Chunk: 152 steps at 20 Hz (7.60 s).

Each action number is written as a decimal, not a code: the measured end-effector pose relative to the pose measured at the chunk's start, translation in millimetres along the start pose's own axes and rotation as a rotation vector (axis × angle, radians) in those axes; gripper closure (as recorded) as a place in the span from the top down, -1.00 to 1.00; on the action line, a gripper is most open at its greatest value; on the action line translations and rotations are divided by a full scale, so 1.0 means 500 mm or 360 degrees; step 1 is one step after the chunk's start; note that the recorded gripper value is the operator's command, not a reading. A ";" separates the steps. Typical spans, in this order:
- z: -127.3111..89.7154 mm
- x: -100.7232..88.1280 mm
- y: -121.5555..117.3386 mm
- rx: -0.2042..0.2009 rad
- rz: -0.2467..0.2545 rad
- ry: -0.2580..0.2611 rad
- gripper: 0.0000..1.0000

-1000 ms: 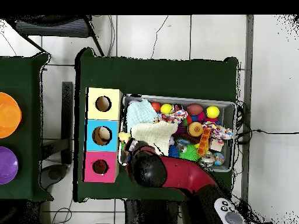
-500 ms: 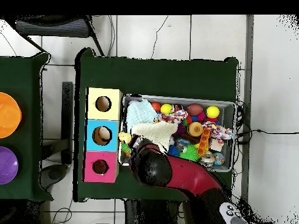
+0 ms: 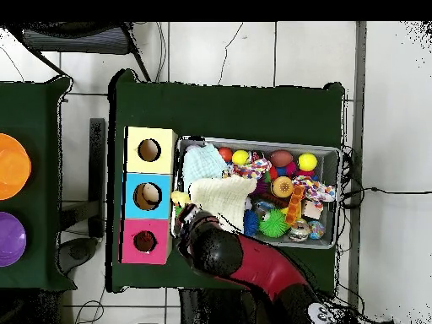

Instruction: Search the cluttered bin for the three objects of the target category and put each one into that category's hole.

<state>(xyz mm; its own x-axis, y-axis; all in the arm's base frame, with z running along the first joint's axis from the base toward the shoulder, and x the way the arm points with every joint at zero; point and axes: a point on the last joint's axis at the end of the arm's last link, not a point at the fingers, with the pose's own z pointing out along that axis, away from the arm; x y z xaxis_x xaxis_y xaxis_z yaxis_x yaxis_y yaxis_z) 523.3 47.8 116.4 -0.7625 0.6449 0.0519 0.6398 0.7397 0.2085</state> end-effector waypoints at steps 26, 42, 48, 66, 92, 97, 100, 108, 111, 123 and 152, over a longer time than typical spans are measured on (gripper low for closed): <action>0.070 0.089 -0.013 0.0026 0.0305 0.0254 1.00; 0.102 0.092 0.024 -0.0032 0.0258 0.0174 1.00; 0.104 0.088 0.023 -0.0026 0.0260 0.0163 1.00; 0.144 0.070 0.018 -0.0030 0.0307 0.0201 1.00; 0.061 0.032 0.104 0.0012 0.0166 0.0138 1.00; 0.052 0.001 0.119 -0.0016 0.0167 0.0096 1.00; 0.052 -0.020 0.120 -0.0029 0.0182 0.0080 1.00; 0.083 -0.058 0.118 -0.0036 0.0217 0.0081 1.00; 0.095 -0.069 0.113 -0.0031 0.0231 0.0080 1.00; 0.121 -0.078 0.076 0.0068 0.0235 0.0080 1.00; 0.062 -0.088 0.033 0.0148 0.0271 0.0169 1.00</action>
<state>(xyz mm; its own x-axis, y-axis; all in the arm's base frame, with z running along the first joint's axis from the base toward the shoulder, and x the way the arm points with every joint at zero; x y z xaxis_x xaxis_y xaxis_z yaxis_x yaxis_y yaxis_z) 570.2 37.7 87.4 -0.6456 0.7417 0.1820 0.7624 0.6397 0.0973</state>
